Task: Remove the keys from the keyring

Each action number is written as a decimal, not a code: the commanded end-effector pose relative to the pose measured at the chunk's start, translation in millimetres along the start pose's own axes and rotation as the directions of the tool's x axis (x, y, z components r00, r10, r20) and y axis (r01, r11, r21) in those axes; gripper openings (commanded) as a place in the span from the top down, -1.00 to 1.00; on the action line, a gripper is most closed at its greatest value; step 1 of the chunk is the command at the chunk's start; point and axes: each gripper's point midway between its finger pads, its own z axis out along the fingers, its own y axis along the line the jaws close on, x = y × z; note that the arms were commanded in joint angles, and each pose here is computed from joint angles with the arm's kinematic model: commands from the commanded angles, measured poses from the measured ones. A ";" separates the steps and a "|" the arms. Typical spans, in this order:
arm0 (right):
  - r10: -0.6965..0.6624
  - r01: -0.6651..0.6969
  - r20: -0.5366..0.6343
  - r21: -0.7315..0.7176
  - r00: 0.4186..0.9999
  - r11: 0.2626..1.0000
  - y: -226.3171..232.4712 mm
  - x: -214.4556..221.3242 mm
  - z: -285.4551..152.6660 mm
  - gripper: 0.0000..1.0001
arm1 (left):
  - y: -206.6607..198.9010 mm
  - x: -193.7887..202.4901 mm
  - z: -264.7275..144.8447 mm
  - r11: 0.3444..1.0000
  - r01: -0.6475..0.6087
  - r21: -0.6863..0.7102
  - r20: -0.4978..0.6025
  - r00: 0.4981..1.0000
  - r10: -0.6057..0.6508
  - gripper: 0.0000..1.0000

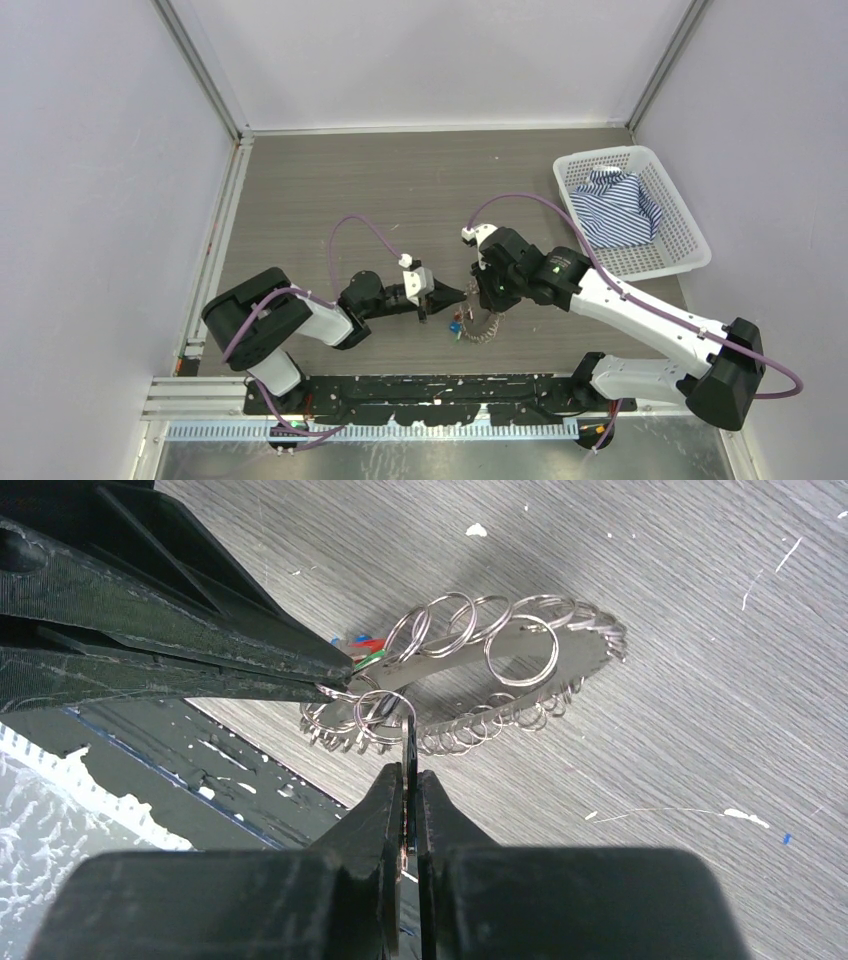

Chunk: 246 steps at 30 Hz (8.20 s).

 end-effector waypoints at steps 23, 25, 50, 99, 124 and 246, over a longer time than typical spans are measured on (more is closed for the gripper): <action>-0.046 0.050 0.109 -0.036 0.993 0.998 12.2 -43.1 -27.6 0.98 | 14.9 -35.3 13.7 0.997 -0.068 -0.031 0.078 0.994 0.070 0.33; -0.045 0.049 0.108 -0.039 0.993 0.998 13.0 -42.8 -27.6 0.98 | 15.0 -36.4 14.5 0.997 -0.068 -0.029 0.080 0.994 0.070 0.32; -0.040 0.046 0.119 -0.047 0.992 0.998 16.1 -42.6 -30.7 0.98 | 11.9 -28.8 26.3 1.000 -0.008 0.019 0.046 0.999 0.007 0.45; -0.009 0.004 0.081 0.062 0.997 0.998 -5.1 -50.2 -32.1 0.98 | 20.9 -35.6 5.2 0.994 -0.047 -0.103 0.103 0.993 0.057 0.48; -0.048 0.047 0.095 0.011 0.994 0.999 14.3 -59.9 -37.7 0.98 | 19.8 -47.5 20.1 0.995 -0.097 -0.033 0.036 0.994 0.098 0.46; 0.012 -0.017 0.069 0.066 0.998 0.998 0.7 -52.7 -31.6 0.98 | 23.0 -26.0 37.5 0.995 -0.080 -0.065 -0.029 0.996 0.079 0.51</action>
